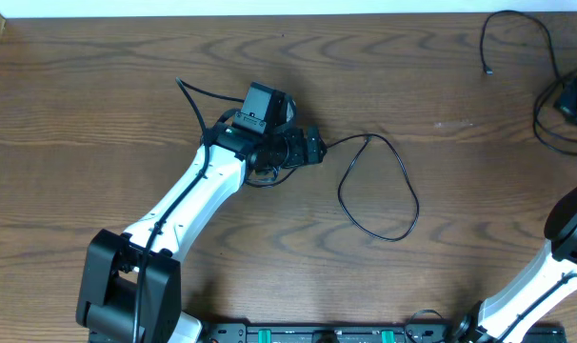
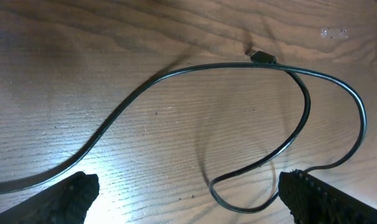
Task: Untangle cables
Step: 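Release the cable at the top-right corner and hold the right gripper there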
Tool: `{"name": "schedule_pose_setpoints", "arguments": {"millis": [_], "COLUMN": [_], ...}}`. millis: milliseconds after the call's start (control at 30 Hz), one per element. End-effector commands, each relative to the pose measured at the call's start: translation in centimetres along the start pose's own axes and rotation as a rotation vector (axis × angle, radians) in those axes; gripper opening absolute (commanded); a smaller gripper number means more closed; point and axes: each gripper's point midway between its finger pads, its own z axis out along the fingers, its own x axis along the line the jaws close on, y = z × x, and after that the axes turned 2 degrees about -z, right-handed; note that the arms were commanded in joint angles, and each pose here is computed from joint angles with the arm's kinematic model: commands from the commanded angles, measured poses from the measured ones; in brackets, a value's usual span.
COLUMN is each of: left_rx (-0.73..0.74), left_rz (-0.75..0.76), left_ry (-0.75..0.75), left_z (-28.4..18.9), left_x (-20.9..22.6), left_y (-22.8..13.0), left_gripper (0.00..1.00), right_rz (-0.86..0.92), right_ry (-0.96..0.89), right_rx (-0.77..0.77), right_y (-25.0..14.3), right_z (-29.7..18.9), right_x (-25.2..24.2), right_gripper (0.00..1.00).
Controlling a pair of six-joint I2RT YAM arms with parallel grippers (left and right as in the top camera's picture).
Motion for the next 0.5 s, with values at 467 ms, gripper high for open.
{"name": "schedule_pose_setpoints", "arguments": {"millis": [467], "left_rx": [-0.024], "left_rz": [0.009], "left_ry": [0.002], "left_z": [-0.6], "left_x": [-0.1], "left_y": [0.5], "left_gripper": [0.98], "right_rz": [0.007], "right_ry": [-0.169], "right_rx": [0.036], "right_y": [-4.8], "right_z": [9.3], "right_x": [-5.2], "right_gripper": [0.01]}}
